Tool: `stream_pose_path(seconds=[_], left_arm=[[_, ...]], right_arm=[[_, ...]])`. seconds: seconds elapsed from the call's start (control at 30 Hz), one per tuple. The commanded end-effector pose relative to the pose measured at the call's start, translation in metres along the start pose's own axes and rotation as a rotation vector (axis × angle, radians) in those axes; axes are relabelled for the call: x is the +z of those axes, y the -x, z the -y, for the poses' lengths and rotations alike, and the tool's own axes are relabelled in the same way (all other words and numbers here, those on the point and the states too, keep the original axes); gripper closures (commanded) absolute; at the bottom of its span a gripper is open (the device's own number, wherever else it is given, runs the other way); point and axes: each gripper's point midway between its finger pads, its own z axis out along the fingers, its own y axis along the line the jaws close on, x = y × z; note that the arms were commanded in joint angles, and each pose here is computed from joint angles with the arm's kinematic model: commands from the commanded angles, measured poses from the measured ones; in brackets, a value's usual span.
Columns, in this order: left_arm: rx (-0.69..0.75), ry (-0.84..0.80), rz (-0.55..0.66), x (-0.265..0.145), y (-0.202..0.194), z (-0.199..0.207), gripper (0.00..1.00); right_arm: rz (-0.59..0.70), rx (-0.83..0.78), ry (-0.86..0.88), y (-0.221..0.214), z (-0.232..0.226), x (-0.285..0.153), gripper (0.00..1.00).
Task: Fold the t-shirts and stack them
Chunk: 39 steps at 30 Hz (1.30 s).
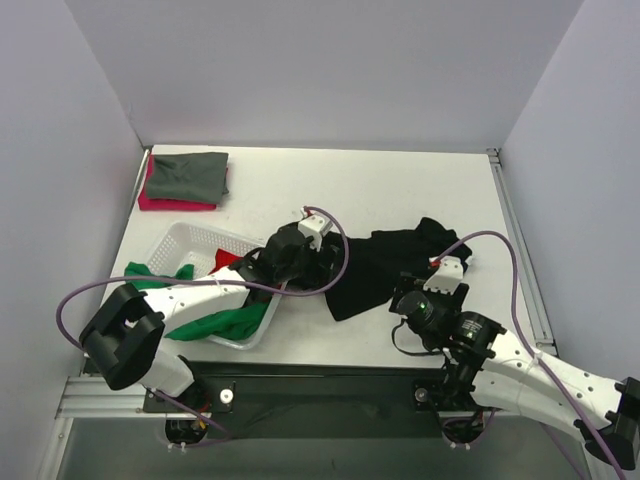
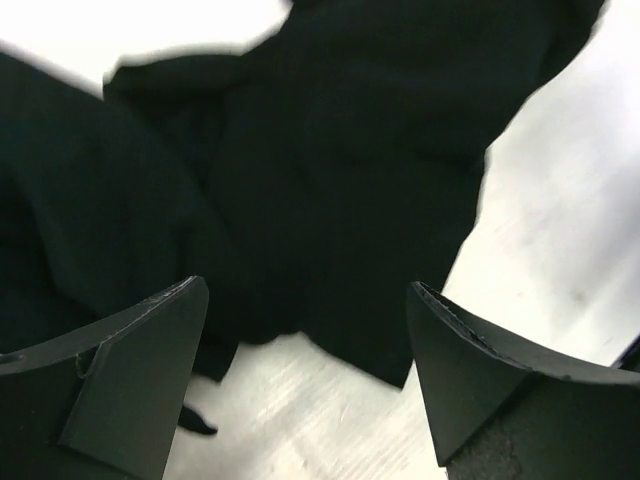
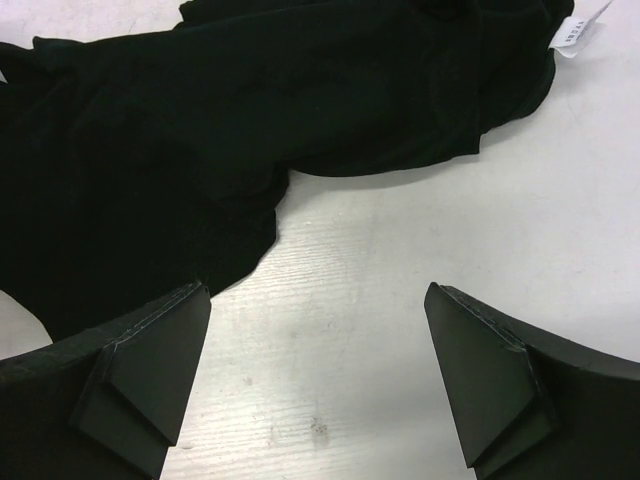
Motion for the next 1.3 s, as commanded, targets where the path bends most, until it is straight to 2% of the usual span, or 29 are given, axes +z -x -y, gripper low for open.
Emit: stream_pose_path(seconds=[0.0, 0.2, 0.57, 1.03, 1.27], left_arm=[[-0.063, 0.075, -0.013, -0.003, -0.017, -0.013, 0.08], [-0.095, 0.153, -0.025, -0.007, -0.029, -0.03, 0.06], [-0.126, 0.455, -0.016, -0.043, -0.045, -0.092, 0.03], [-0.192, 0.537, 0.036, -0.078, -0.049, -0.129, 0.03], [-0.168, 0.481, 0.093, -0.08, -0.03, -0.119, 0.03]], right_arm=[[0.029, 0.034, 0.01, 0.014, -0.008, -0.002, 0.06], [0.017, 0.035, 0.022, 0.012, -0.013, -0.001, 0.06], [0.005, 0.014, 0.031, 0.014, -0.024, 0.001, 0.06], [-0.018, -0.013, 0.043, 0.009, -0.037, 0.006, 0.06], [-0.035, -0.028, 0.033, 0.008, -0.042, 0.014, 0.05]])
